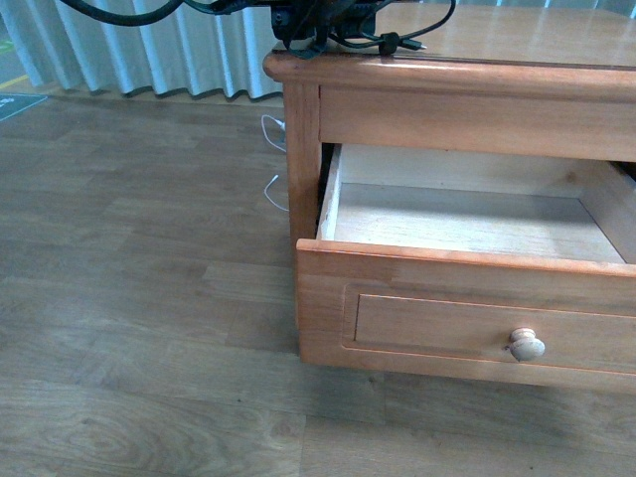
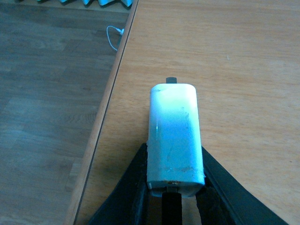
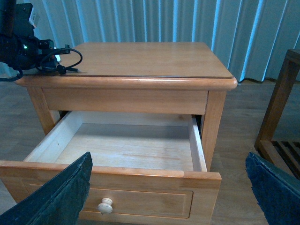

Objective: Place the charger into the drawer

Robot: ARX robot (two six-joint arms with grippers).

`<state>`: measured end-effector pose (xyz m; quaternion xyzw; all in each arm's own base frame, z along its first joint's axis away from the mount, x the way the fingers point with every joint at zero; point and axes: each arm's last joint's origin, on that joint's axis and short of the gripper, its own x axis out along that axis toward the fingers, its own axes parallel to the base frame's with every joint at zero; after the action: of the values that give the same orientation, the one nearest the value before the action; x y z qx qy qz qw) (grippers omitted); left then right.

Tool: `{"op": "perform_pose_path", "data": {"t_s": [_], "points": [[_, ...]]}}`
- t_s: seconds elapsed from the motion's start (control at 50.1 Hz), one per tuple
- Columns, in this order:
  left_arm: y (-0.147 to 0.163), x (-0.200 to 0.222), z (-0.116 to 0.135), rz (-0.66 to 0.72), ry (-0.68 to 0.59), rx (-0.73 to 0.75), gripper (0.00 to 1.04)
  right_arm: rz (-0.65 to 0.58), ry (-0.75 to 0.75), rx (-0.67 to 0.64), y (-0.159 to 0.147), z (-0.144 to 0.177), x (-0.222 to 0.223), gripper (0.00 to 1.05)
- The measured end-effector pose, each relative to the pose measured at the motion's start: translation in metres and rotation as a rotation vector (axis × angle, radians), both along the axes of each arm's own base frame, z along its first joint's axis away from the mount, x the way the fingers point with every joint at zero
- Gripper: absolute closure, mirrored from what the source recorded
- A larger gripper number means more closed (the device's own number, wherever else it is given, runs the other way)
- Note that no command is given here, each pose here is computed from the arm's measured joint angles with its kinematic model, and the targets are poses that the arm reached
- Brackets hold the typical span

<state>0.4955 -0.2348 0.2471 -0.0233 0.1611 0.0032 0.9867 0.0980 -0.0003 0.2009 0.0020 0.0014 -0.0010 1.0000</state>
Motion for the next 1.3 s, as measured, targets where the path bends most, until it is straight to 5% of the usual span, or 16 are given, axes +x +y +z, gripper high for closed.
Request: {"op": "perform_pose_path", "data": {"t_s": [0.319, 0.459, 0.818, 1.296], "points": [[0.016, -0.076, 0.051, -0.155, -0.116, -0.085, 0.82, 0.000, 0.000, 0.000, 0.000, 0.000, 0.000, 0.08], [0.020, -0.110, 0.052, -0.212, -0.121, -0.096, 0.82, 0.000, 0.000, 0.000, 0.000, 0.000, 0.000, 0.08], [-0.002, -0.147, -0.001, -0.345, 0.007, -0.058, 0.82, 0.000, 0.000, 0.000, 0.000, 0.000, 0.000, 0.08], [-0.050, -0.109, -0.091, -0.321, 0.203, -0.076, 0.82, 0.000, 0.000, 0.000, 0.000, 0.000, 0.000, 0.08]]}}
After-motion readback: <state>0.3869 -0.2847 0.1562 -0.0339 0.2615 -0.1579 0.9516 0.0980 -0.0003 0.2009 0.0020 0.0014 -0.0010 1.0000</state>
